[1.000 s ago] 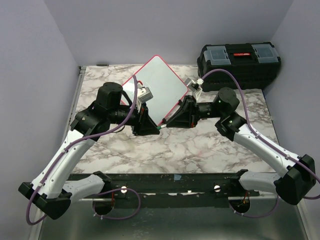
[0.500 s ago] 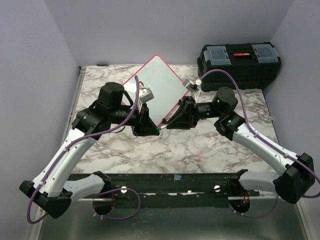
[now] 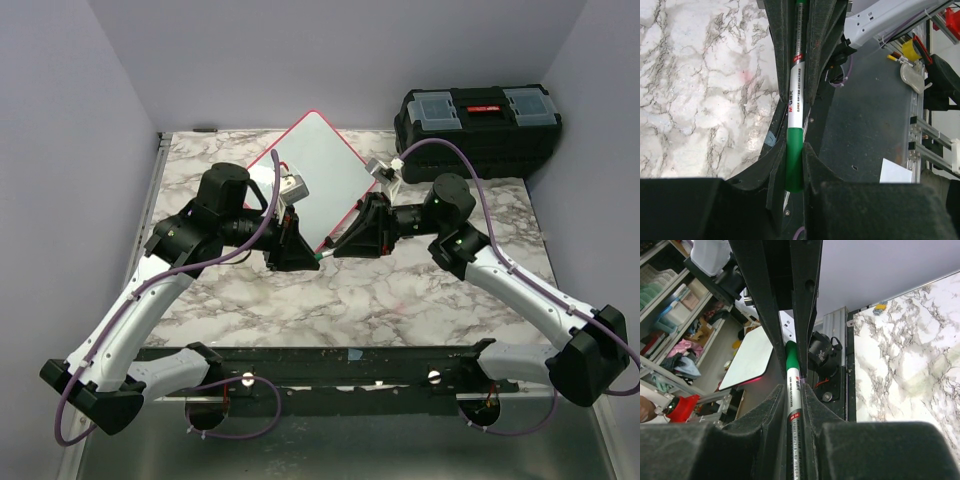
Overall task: Write a sentence on the whiteboard
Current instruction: Open the whiteboard marker from the pen cap.
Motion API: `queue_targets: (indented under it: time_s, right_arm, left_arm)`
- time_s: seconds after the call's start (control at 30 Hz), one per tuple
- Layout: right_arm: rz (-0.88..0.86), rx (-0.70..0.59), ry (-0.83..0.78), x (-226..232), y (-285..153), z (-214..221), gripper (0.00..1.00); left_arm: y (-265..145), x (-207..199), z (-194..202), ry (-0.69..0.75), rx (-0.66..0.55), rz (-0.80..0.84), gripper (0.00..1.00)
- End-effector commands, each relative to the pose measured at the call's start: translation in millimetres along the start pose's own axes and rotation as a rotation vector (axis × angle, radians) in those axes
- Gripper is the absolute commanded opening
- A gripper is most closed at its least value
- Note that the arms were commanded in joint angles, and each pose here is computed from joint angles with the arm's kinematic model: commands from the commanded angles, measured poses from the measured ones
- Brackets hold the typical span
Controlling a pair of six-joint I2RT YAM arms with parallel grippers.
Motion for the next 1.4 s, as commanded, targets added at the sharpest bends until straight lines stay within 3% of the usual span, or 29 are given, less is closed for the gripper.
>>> queue_targets:
  time_s: [0.0, 0.1, 0.2, 1.37]
  right_arm:
    - [-0.077, 0.037, -0.024, 14.3, 5.2, -0.8, 0.20]
    - [-0.078, 0.033, -0.019, 14.4, 5.7, -1.1, 0.14]
    - [-0.082, 0.034, -0.016, 13.6, 5.7, -0.2, 0.01]
    - [0.064, -0.076, -0.073, 12.0, -11.0, -1.4, 0.01]
  left_arm:
    - [4.3, 8.7, -16.5, 0.062, -0.043, -0.028, 0.00]
    - [4.8, 9.1, -16.0, 0.060, -0.040, -0.027, 0.00]
    - [4.8, 9.7, -15.6, 0.059, -0.039, -0.030, 0.00]
    - [-26.5, 5.9, 6.1, 0.123, -0.118, -0.168, 0.00]
Point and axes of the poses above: each gripper's point midway between its finger pads, its own y axis out along the fingers, its own x axis along the line the jaws close on, z = x × y, the point moved 5 cm from there along -y, back along the fingers, and after that the axes turned 4 degrees about y, right-handed, at the moved point
